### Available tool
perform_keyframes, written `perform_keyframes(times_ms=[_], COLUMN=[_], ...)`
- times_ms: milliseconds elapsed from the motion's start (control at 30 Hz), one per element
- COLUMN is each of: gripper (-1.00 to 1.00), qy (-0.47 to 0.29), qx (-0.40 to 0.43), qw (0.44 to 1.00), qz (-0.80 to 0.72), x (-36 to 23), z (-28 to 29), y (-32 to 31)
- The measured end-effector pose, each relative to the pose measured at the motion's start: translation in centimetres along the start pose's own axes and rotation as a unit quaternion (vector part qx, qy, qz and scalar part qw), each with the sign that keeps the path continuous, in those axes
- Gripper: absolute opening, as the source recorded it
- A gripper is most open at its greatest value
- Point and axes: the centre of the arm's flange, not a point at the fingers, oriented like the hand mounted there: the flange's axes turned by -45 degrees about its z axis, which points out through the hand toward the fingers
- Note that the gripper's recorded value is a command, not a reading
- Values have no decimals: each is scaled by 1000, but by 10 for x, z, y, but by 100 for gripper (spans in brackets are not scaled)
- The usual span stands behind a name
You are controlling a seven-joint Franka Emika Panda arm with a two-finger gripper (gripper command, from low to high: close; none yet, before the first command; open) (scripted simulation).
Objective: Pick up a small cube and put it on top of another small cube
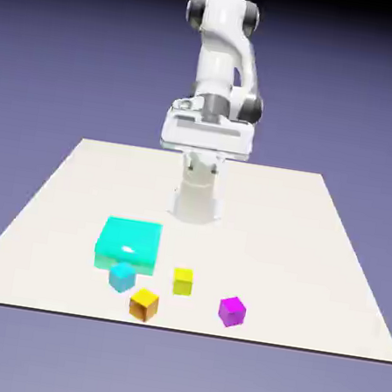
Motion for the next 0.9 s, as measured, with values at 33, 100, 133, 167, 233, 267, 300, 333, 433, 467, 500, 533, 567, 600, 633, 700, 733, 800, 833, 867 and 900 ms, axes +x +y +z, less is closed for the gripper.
perform_keyframes(times_ms=[33,100,133,167,233,267,300,333,433,467,500,533,567,600,633,700,733,800,833,867,900], gripper=[0,0,0,0,0,0,0,0,0,0,0,0,0,0,0,0,0,0,0,0,0], qy=[-19,-56,-75,-94,-131,-149,-168,-186,-240,-258,-275,-293,-310,-327,-344,-378,-394,-427,-443,-458,-470], qx=[-1,-4,-5,-6,-10,-11,-13,-15,-22,-24,-26,-28,-31,-33,-35,-41,-43,-49,-51,-54,-56], qw=[1000,998,996,994,989,985,981,977,961,955,949,942,935,927,919,901,892,872,862,851,843], qz=[10,31,41,51,71,82,92,102,133,143,153,162,172,181,190,208,217,234,243,251,257], x=[2,6,7,8,8,8,7,6,0,-3,-6,-10,-14,-18,-23,-34,-40,-54,-61,-69,-75], z=[10,31,42,53,75,86,97,108,142,153,164,175,187,198,209,230,241,262,272,282,290], y=[3,11,14,18,26,30,34,38,52,56,60,64,68,72,75,83,87,95,99,103,106])
